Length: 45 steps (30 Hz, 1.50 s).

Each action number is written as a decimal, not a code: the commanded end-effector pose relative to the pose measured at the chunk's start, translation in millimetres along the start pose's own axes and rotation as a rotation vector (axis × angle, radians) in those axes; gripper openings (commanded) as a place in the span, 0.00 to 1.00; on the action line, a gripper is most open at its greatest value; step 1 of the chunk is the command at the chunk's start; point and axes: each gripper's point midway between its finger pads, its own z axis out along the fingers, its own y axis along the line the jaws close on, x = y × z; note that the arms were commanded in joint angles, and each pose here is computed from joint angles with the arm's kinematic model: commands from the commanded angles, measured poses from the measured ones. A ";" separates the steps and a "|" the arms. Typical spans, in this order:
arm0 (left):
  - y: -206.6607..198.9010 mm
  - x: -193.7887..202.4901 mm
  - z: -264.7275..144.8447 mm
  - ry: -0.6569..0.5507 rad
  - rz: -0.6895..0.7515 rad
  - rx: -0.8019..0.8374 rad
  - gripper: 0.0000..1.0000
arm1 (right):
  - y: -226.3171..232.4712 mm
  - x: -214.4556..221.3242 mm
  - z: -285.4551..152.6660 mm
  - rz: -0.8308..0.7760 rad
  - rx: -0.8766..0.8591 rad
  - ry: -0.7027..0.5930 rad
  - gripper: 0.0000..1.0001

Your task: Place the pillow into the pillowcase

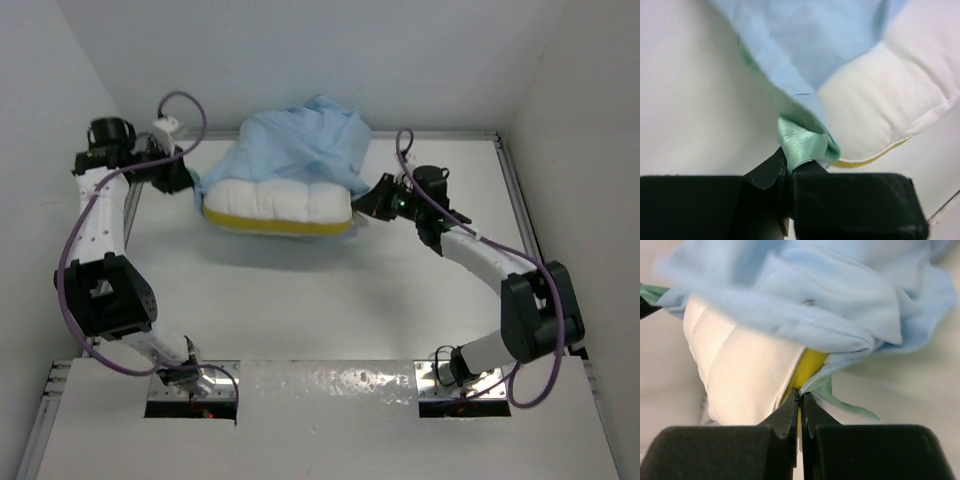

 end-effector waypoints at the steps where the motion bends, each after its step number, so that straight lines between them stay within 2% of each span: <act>1: -66.5 -105.9 -67.1 -0.292 0.172 0.194 0.00 | 91.9 -74.2 -37.2 -0.105 -0.251 -0.201 0.00; 5: -93.1 -163.7 -107.4 -0.453 0.201 0.257 0.00 | 110.6 -97.7 -61.3 -0.149 -0.268 -0.286 0.00; 8: -97.0 -194.6 -125.7 -0.517 0.132 0.260 0.00 | 125.0 -119.5 -82.0 -0.195 -0.267 -0.357 0.00; 9: -100.7 -219.1 -142.6 -0.581 0.111 0.251 0.00 | 130.3 -123.4 -89.3 -0.213 -0.253 -0.362 0.00; 11: -104.0 -249.7 -164.4 -0.665 0.082 0.236 0.00 | 164.7 -157.6 -114.0 -0.321 -0.269 -0.450 0.00; 12: -115.2 -283.3 -194.6 -0.771 0.100 0.253 0.00 | 170.1 -167.3 -119.8 -0.341 -0.248 -0.461 0.00; 13: -133.3 -313.6 -232.9 -0.897 0.148 0.258 0.00 | 201.8 -195.9 -143.4 -0.433 -0.265 -0.539 0.00; 14: -133.1 -320.8 -240.4 -0.927 0.157 0.233 0.00 | 213.9 -209.1 -153.1 -0.471 -0.254 -0.568 0.00; 15: -150.0 -338.9 -268.4 -1.027 0.208 0.242 0.00 | 218.2 -222.1 -158.9 -0.500 -0.216 -0.593 0.00; 16: -148.8 -353.3 -280.2 -1.100 0.193 0.219 0.00 | 226.8 -236.0 -166.3 -0.547 -0.177 -0.597 0.00; 17: -168.3 -364.0 -305.4 -1.181 0.229 0.235 0.00 | 229.6 -241.4 -169.5 -0.560 -0.161 -0.602 0.00; 20: -197.0 -381.6 -335.5 -1.315 0.229 0.282 0.00 | 236.5 -249.9 -171.7 -0.578 -0.155 -0.603 0.00; 21: -199.7 -384.6 -338.4 -1.334 0.225 0.287 0.00 | 243.5 -253.9 -178.0 -0.594 -0.152 -0.605 0.05; 22: -204.4 -389.9 -344.2 -1.374 0.204 0.292 0.00 | 237.1 -256.5 -168.3 -0.601 -0.133 -0.579 0.22; 23: -203.2 -392.7 -346.0 -1.393 0.188 0.289 0.00 | 240.0 -259.0 -169.1 -0.627 -0.127 -0.573 0.66; 24: -200.2 -397.0 -350.2 -1.427 0.163 0.275 0.00 | 251.3 -264.7 -181.6 -0.687 -0.116 -0.583 0.80; 25: -198.0 -398.9 -350.3 -1.439 0.152 0.268 0.00 | 251.8 -267.7 -179.2 -0.707 -0.109 -0.576 0.92; 26: -195.7 -400.9 -348.3 -1.446 0.160 0.250 0.00 | 259.5 -270.2 -185.9 -0.738 -0.115 -0.588 0.99; 28: -199.6 -403.0 -346.0 -1.449 0.168 0.238 0.00 | 284.8 -265.1 -198.2 -0.841 -0.174 -0.601 0.99; 30: -201.4 -402.8 -338.4 -1.427 0.171 0.226 0.00 | 301.4 -249.4 -191.2 -0.892 -0.228 -0.573 0.99; 35: -218.1 -403.8 -332.4 -1.422 0.217 0.263 0.00 | 324.9 -163.6 -128.5 -1.110 -0.329 -0.337 0.99; 38: -220.1 -402.8 -332.0 -1.416 0.229 0.248 0.00 | 352.9 -160.8 -129.9 -1.128 -0.387 -0.409 0.99; 42: -215.1 -400.7 -327.2 -1.397 0.226 0.208 0.00 | 364.4 -149.5 -125.1 -1.142 -0.429 -0.429 0.99; 44: -214.8 -399.8 -326.9 -1.392 0.229 0.199 0.00 | 358.0 -144.7 -112.2 -1.144 -0.379 -0.419 0.99; 45: -215.9 -399.4 -327.9 -1.392 0.232 0.199 0.00 | 337.2 -154.0 -97.9 -1.137 -0.251 -0.434 0.99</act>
